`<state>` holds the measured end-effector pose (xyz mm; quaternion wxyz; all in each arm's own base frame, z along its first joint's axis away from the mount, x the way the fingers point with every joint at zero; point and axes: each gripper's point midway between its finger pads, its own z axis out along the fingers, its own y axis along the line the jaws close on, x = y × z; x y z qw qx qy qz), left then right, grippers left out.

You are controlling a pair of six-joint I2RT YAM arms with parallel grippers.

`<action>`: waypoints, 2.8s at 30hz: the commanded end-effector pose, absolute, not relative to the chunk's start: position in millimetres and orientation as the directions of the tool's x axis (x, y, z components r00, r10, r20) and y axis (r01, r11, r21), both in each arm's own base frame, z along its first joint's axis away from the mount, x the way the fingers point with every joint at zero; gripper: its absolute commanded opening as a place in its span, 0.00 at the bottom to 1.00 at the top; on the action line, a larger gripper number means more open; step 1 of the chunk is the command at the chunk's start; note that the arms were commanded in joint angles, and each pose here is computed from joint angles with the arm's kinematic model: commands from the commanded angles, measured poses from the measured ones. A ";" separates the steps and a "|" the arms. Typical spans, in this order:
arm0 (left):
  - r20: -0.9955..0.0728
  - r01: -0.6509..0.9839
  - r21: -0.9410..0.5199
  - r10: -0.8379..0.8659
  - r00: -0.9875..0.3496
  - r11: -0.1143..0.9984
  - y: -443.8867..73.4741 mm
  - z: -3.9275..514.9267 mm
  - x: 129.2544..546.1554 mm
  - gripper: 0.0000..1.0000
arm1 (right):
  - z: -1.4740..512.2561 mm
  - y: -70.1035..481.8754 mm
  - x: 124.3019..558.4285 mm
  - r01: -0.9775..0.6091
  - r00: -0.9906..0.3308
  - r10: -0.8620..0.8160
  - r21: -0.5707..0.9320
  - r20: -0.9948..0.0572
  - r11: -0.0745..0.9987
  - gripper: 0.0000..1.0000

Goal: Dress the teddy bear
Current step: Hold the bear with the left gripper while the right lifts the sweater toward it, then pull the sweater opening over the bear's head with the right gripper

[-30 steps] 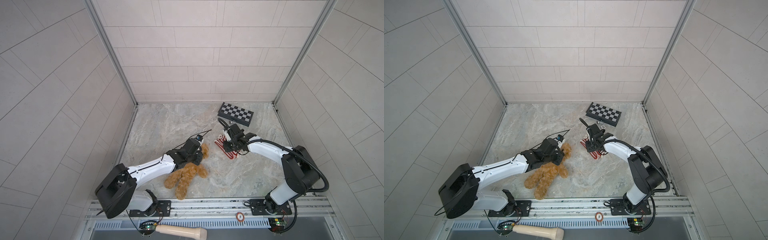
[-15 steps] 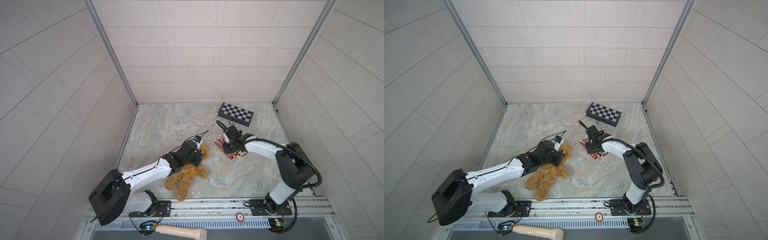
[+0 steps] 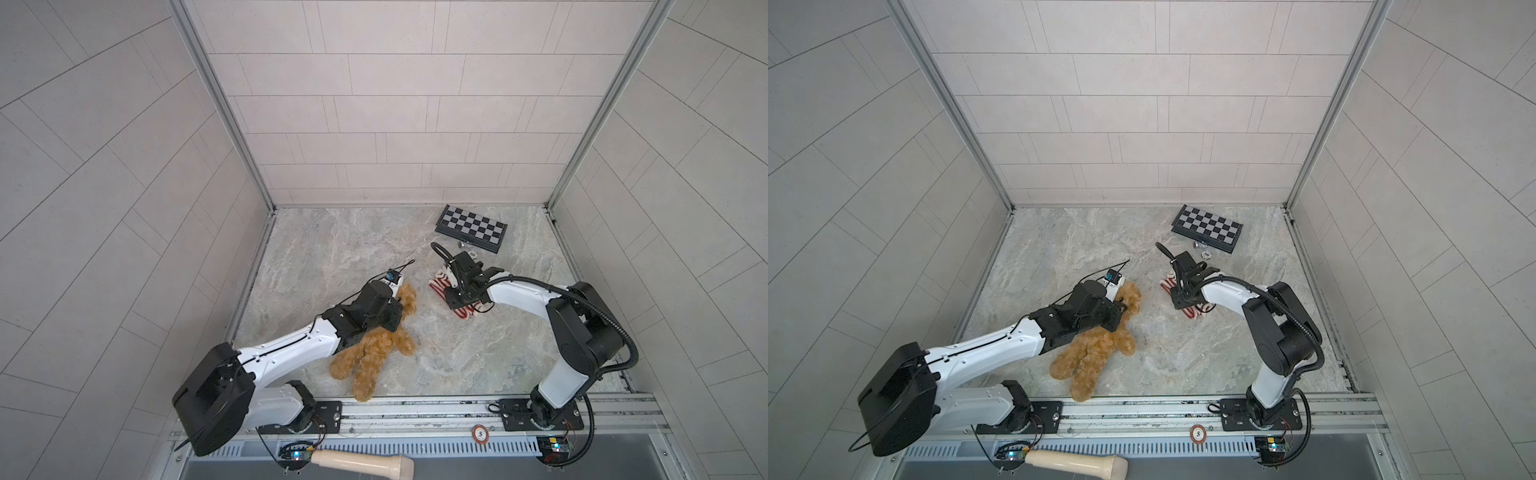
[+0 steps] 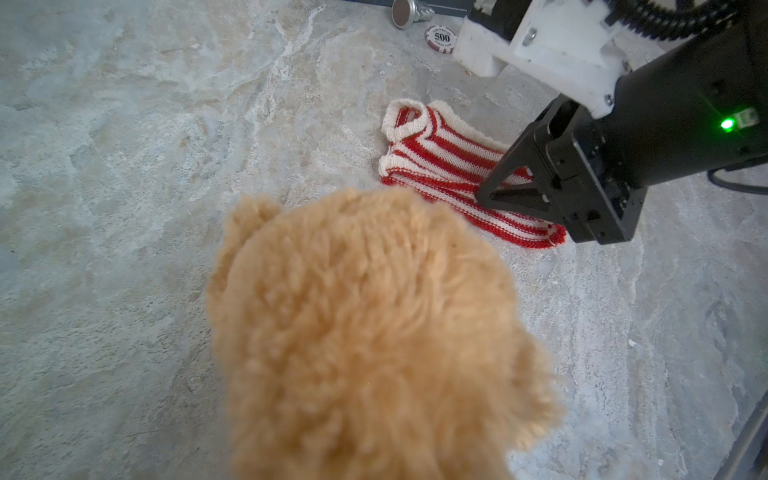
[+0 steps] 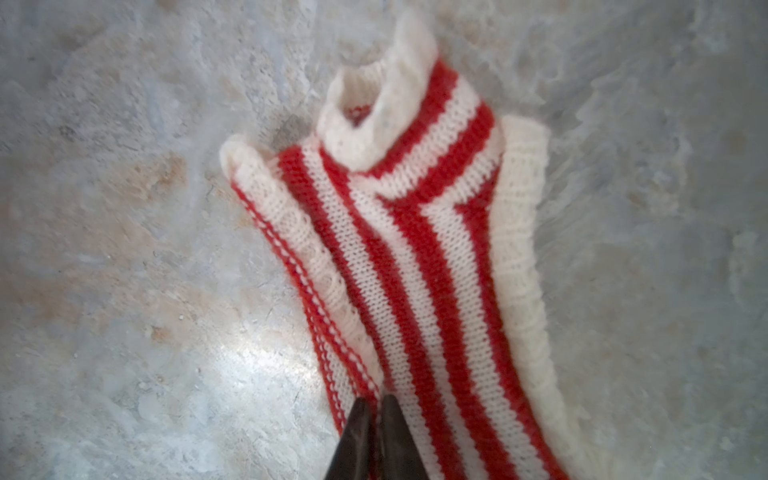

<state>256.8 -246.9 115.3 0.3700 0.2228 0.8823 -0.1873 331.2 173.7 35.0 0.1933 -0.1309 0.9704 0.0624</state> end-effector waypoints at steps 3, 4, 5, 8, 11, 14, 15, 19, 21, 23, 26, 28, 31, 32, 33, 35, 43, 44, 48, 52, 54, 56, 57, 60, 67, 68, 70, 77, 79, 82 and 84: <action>-0.767 0.538 -0.166 0.235 -0.597 0.827 -244.6 127.6 255.0 0.00 | 41.1 174.2 334.6 -0.281 -0.885 -0.235 0.058 -0.403 0.958 0.03; -0.770 0.542 -0.166 0.235 -0.594 0.824 -244.6 129.0 254.5 0.00 | 43.9 174.9 334.9 -0.282 -0.883 -0.234 0.062 -0.406 0.957 0.00; -0.772 0.547 -0.166 0.237 -0.590 0.821 -244.7 129.8 253.3 0.00 | 47.4 176.6 334.3 -0.286 -0.881 -0.233 0.070 -0.412 0.956 0.00; -0.782 0.566 -0.178 0.234 -0.578 0.805 -246.8 133.1 250.1 0.00 | 64.6 185.1 333.5 -0.304 -0.865 -0.220 0.121 -0.451 0.945 0.00; -0.790 0.606 -0.209 0.233 -0.568 0.768 -254.2 135.9 243.4 0.00 | 85.4 195.7 330.2 -0.329 -0.845 -0.204 0.179 -0.494 0.927 0.00; -0.800 0.641 -0.235 0.229 -0.555 0.731 -263.3 139.7 237.2 0.00 | 102.0 207.5 324.0 -0.358 -0.826 -0.194 0.228 -0.529 0.905 0.00; -0.802 0.653 -0.242 0.231 -0.551 0.718 -266.8 140.4 234.6 0.00 | 105.7 210.7 321.9 -0.367 -0.822 -0.196 0.235 -0.535 0.900 0.00; -0.799 0.671 -0.258 0.237 -0.553 0.695 -279.2 137.6 230.5 0.00 | 116.0 222.8 313.9 -0.393 -0.810 -0.190 0.273 -0.554 0.878 0.00; -0.788 0.664 -0.262 0.242 -0.566 0.700 -282.4 130.4 233.2 0.00 | 121.9 231.5 310.6 -0.415 -0.798 -0.185 0.301 -0.574 0.859 0.00; -0.781 0.656 -0.259 0.245 -0.574 0.709 -284.1 125.3 236.6 0.00 | 124.8 237.2 307.9 -0.427 -0.793 -0.184 0.315 -0.581 0.847 0.00; -0.765 0.661 -0.255 0.271 -0.584 0.706 -289.2 117.4 238.6 0.00 | 130.4 249.0 303.4 -0.454 -0.783 -0.180 0.348 -0.596 0.820 0.00; -0.757 0.664 -0.255 0.282 -0.589 0.703 -291.7 112.8 238.4 0.00 | 137.2 257.1 301.8 -0.469 -0.774 -0.161 0.385 -0.612 0.795 0.00; -0.754 0.659 -0.264 0.276 -0.597 0.704 -292.8 107.7 238.0 0.00 | 147.0 265.8 299.8 -0.480 -0.766 -0.128 0.426 -0.630 0.767 0.00; -0.753 0.658 -0.266 0.274 -0.598 0.704 -293.1 106.3 237.9 0.00 | 150.1 268.2 299.1 -0.481 -0.763 -0.117 0.438 -0.635 0.759 0.00; -0.753 0.657 -0.269 0.271 -0.600 0.704 -293.6 105.6 238.4 0.00 | 152.4 270.0 298.5 -0.483 -0.762 -0.107 0.450 -0.639 0.751 0.00; -0.750 0.658 -0.279 0.268 -0.604 0.700 -296.1 103.0 238.6 0.00 | 157.6 274.7 297.1 -0.487 -0.759 -0.083 0.479 -0.645 0.730 0.00; -0.758 0.653 -0.297 0.244 -0.605 0.697 -298.6 94.6 239.9 0.00 | 163.8 293.6 288.3 -0.510 -0.759 -0.051 0.543 -0.649 0.667 0.00; -0.764 0.656 -0.295 0.240 -0.599 0.695 -298.2 95.7 239.5 0.00 | 164.9 295.7 286.8 -0.515 -0.758 -0.054 0.545 -0.650 0.662 0.00; -0.787 0.650 -0.289 0.212 -0.579 0.703 -291.8 99.2 241.0 0.00 | 169.1 306.3 276.3 -0.536 -0.756 -0.066 0.558 -0.651 0.633 0.00; -0.806 0.633 -0.288 0.175 -0.565 0.718 -283.6 99.8 245.3 0.00 | 170.5 316.0 262.3 -0.556 -0.757 -0.088 0.568 -0.647 0.608 0.00; -0.819 0.625 -0.290 0.150 -0.554 0.725 -279.7 101.7 247.5 0.00 | 169.7 318.3 257.3 -0.557 -0.760 -0.094 0.571 -0.643 0.604 0.00; -0.834 0.622 -0.285 0.131 -0.536 0.730 -276.9 105.1 249.3 0.00 | 167.0 318.4 255.2 -0.547 -0.767 -0.085 0.580 -0.635 0.603 0.00; -0.839 0.621 -0.282 0.126 -0.530 0.731 -275.8 106.3 249.5 0.00 | 166.1 318.2 254.5 -0.544 -0.771 -0.082 0.585 -0.632 0.602 0.00; -0.854 0.612 -0.275 0.104 -0.509 0.742 -270.5 109.9 251.0 0.00 | 168.0 318.6 253.2 -0.542 -0.772 -0.075 0.592 -0.631 0.596 0.00; -0.879 0.630 -0.248 0.103 -0.466 0.736 -264.3 110.9 246.4 0.00 | 189.9 325.5 251.3 -0.561 -0.761 -0.036 0.628 -0.648 0.540 0.00; -0.883 0.633 -0.250 0.096 -0.459 0.733 -263.4 112.8 245.5 0.00 | 193.8 327.5 251.3 -0.561 -0.762 -0.026 0.639 -0.647 0.527 0.00; -0.890 0.637 -0.247 0.089 -0.447 0.730 -262.3 116.6 244.5 0.00 | 200.9 331.0 250.5 -0.563 -0.763 -0.010 0.658 -0.646 0.500 0.00; -0.900 0.645 -0.229 0.094 -0.425 0.729 -258.7 122.7 242.2 0.00 | 210.5 333.2 243.9 -0.571 -0.768 -0.017 0.673 -0.640 0.470 0.00; -0.900 0.644 -0.221 0.101 -0.424 0.733 -257.0 122.1 241.9 0.00 | 213.4 334.0 240.2 -0.581 -0.766 -0.031 0.671 -0.642 0.462 0.00; -0.901 0.640 -0.211 0.106 -0.420 0.739 -253.6 121.5 240.7 0.00 | 219.4 334.9 237.2 -0.589 -0.764 -0.042 0.670 -0.643 0.451 0.00; -0.903 0.639 -0.207 0.107 -0.417 0.741 -251.7 121.8 239.9 0.00 | 225.1 335.5 236.0 -0.599 -0.757 -0.043 0.667 -0.652 0.442 0.00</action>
